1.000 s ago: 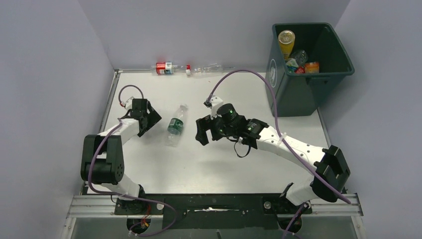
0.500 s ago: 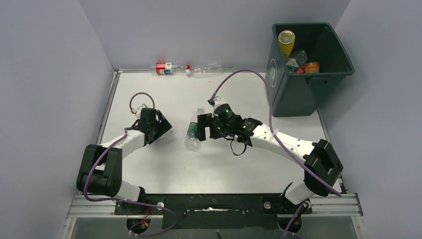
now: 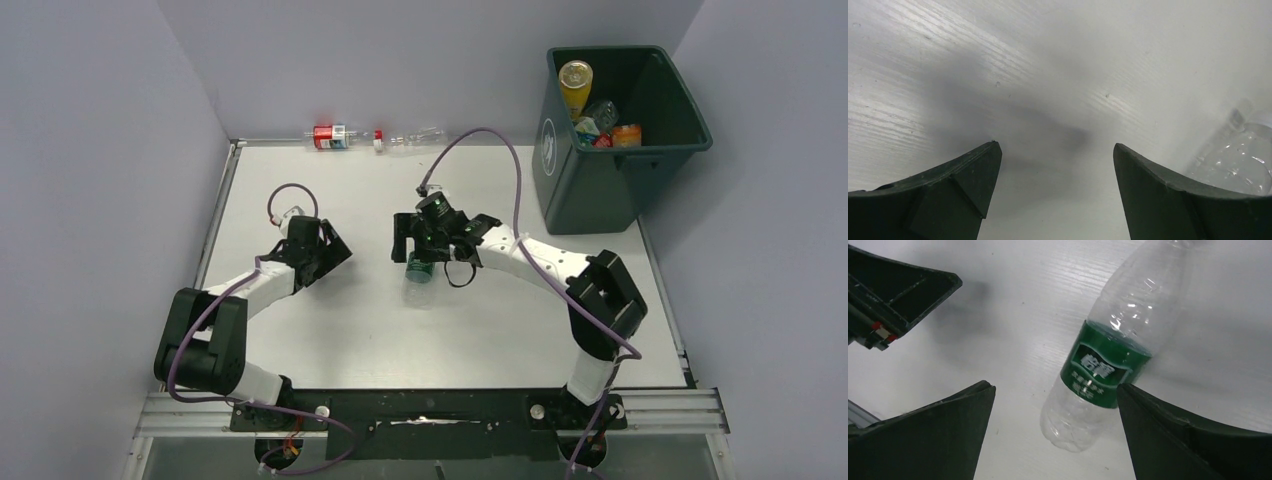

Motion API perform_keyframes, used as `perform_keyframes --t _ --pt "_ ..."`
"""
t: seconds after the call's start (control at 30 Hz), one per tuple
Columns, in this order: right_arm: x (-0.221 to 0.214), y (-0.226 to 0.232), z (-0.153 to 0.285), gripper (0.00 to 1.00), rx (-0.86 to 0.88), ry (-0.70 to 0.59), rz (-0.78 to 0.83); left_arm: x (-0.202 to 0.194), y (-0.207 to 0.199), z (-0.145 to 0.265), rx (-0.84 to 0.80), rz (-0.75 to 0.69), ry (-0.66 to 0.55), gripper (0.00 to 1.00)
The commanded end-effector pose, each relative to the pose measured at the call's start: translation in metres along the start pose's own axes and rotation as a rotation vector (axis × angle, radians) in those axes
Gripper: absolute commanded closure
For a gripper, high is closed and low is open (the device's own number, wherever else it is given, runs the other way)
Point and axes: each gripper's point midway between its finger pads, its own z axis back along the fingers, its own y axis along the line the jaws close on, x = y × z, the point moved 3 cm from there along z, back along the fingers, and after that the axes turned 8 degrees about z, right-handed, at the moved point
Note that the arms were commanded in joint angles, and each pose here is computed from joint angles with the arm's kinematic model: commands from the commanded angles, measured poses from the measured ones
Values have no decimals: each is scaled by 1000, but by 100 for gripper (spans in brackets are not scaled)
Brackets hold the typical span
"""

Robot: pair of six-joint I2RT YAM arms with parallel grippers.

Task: Put the plastic bottles in the bin
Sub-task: Adjust the plastic bottle at the center of the board, then pick up the plastic bottle at the center of the board.

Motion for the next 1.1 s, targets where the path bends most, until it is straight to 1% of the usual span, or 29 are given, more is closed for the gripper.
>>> perform_keyframes --t 0.0,0.2,0.3,0.47,0.53,0.67,0.77,0.93,1.07 --pt "9 -7 -6 2 -108 19 -11 20 -21 6 -75 -2 -75 17" --pt "-16 -39 -21 2 -307 114 48 18 -23 10 -105 5 -74 17" --pt "-29 -49 -26 2 -351 154 66 17 -26 12 -117 5 -71 17" --pt "-45 -60 -31 1 -371 181 80 16 -30 17 -139 4 -70 17" --pt "-49 -63 -30 8 -369 184 79 15 -32 17 -145 3 -68 17" --pt "-45 -67 -23 28 -366 167 76 13 -36 19 -158 1 -61 17" --pt "-36 -68 -14 36 -362 136 74 14 -41 20 -166 -8 -62 17" --pt "-8 -71 13 37 -357 55 76 15 -46 21 -171 -30 -63 17" --pt "25 -78 46 37 -360 -26 76 15 -51 21 -180 -40 -61 17"
